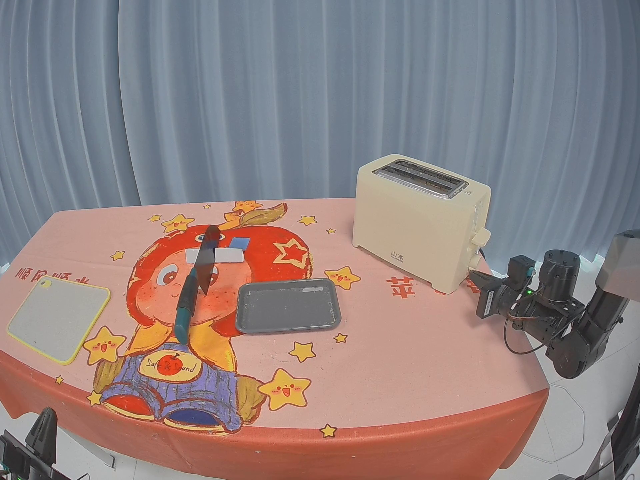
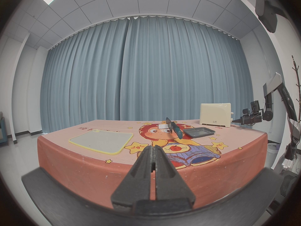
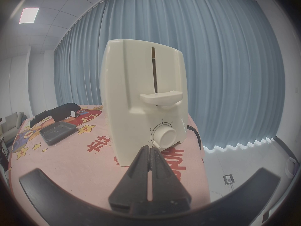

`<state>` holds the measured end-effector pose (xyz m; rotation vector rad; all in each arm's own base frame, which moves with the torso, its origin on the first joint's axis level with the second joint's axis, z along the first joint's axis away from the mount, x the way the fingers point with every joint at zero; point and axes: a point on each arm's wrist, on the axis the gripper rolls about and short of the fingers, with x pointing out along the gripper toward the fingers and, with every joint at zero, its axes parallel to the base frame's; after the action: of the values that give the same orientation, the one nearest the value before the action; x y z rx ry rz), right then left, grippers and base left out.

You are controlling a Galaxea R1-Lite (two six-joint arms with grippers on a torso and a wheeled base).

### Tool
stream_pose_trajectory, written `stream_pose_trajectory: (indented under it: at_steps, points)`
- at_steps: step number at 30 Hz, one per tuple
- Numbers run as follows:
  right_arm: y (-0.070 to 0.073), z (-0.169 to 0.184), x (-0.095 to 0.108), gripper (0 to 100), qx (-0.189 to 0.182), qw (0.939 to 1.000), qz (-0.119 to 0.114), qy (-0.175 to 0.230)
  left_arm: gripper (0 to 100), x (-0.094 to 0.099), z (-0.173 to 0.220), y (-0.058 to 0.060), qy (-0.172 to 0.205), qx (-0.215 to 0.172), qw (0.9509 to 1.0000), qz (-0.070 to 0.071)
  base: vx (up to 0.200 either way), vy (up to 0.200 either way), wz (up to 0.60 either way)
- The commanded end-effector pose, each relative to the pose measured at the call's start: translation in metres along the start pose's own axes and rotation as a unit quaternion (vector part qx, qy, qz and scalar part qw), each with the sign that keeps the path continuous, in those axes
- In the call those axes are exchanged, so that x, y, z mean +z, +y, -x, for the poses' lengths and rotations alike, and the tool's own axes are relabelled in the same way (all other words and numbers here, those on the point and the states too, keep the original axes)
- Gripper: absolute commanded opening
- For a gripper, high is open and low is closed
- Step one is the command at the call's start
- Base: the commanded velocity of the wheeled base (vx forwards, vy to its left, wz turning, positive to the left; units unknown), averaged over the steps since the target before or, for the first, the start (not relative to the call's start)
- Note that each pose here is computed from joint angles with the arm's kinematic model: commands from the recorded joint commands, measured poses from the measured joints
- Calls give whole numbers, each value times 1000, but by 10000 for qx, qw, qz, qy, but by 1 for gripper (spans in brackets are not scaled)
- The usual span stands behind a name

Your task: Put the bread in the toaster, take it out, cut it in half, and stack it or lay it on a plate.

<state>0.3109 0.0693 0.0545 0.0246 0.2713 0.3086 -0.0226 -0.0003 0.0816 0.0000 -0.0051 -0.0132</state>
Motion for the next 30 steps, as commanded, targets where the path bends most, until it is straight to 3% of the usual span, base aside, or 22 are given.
stream_pose_trajectory:
  at_steps: [1,30]
  points:
    - [0,0,-1,0,8,10000,-1,13,0,-5,-1,0,87,-3,10000,1,0,0,0]
    - [2,-1,-3,0,29,10000,1,52,0,-5,-1,0,87,-3,10000,1,0,0,0]
